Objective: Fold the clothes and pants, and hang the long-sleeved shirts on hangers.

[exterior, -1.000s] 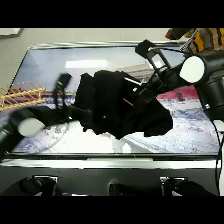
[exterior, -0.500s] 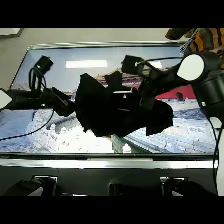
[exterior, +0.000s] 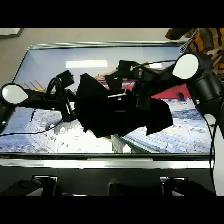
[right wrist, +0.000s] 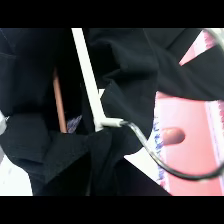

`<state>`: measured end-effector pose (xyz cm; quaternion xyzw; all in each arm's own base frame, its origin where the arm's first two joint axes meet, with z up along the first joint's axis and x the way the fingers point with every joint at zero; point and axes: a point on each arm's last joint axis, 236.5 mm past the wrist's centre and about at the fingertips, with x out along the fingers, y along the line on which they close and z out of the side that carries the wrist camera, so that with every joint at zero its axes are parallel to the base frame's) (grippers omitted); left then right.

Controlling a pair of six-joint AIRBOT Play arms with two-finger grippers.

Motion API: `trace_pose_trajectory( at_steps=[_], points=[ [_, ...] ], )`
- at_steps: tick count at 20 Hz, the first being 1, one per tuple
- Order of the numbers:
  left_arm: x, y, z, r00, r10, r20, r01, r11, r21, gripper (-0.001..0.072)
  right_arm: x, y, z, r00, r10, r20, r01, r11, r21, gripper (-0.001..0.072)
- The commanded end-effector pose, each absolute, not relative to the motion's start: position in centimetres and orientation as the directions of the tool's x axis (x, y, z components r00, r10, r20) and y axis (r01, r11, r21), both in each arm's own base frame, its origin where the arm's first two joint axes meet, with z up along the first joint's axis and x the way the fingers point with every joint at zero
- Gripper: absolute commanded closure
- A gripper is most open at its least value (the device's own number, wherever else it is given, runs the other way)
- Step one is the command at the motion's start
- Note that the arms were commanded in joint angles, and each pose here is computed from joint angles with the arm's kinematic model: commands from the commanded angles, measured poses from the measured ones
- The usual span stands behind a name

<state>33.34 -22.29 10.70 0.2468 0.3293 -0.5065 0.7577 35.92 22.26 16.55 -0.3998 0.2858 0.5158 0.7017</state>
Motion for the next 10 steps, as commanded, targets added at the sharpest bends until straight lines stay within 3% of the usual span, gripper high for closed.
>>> trace_pose_trajectory(
  at_steps=[1,3,5,8,9,10],
  points=[
    [33.5,-24.0,9.1,0.235,-0.61,-0.757,0.95,0.308,0.047,0.0177,36.1,23.0,17.0,0.311,0.525,-0.792,-0.949,0.131,-0.286,0.0678],
    [34.3,-24.9,9.0,0.264,-0.616,-0.742,0.945,0.318,0.072,0.0382,35.9,23.2,17.1,0.303,0.535,-0.789,-0.952,0.129,-0.278,0.0678],
    [35.0,-25.2,9.3,0.294,-0.62,-0.727,0.938,0.332,0.097,0.0675,35.9,23.2,17.1,0.301,0.535,-0.789,-0.952,0.129,-0.276,0.0677],
    [35.1,-25.0,9.5,0.303,-0.62,-0.724,0.936,0.338,0.102,0.0683,36.2,22.7,16.9,0.316,0.512,-0.799,-0.948,0.141,-0.284,0.0665],
    [35.1,-25.1,9.6,0.303,-0.62,-0.723,0.936,0.337,0.103,0.0684,36.4,22.4,16.9,0.328,0.502,-0.8,-0.944,0.145,-0.296,0.0565],
    [35.1,-25.1,9.7,0.304,-0.621,-0.722,0.936,0.337,0.104,0.0684,36.7,22.1,17.3,0.346,0.502,-0.793,-0.938,0.175,-0.298,0.0371]
  ],
)
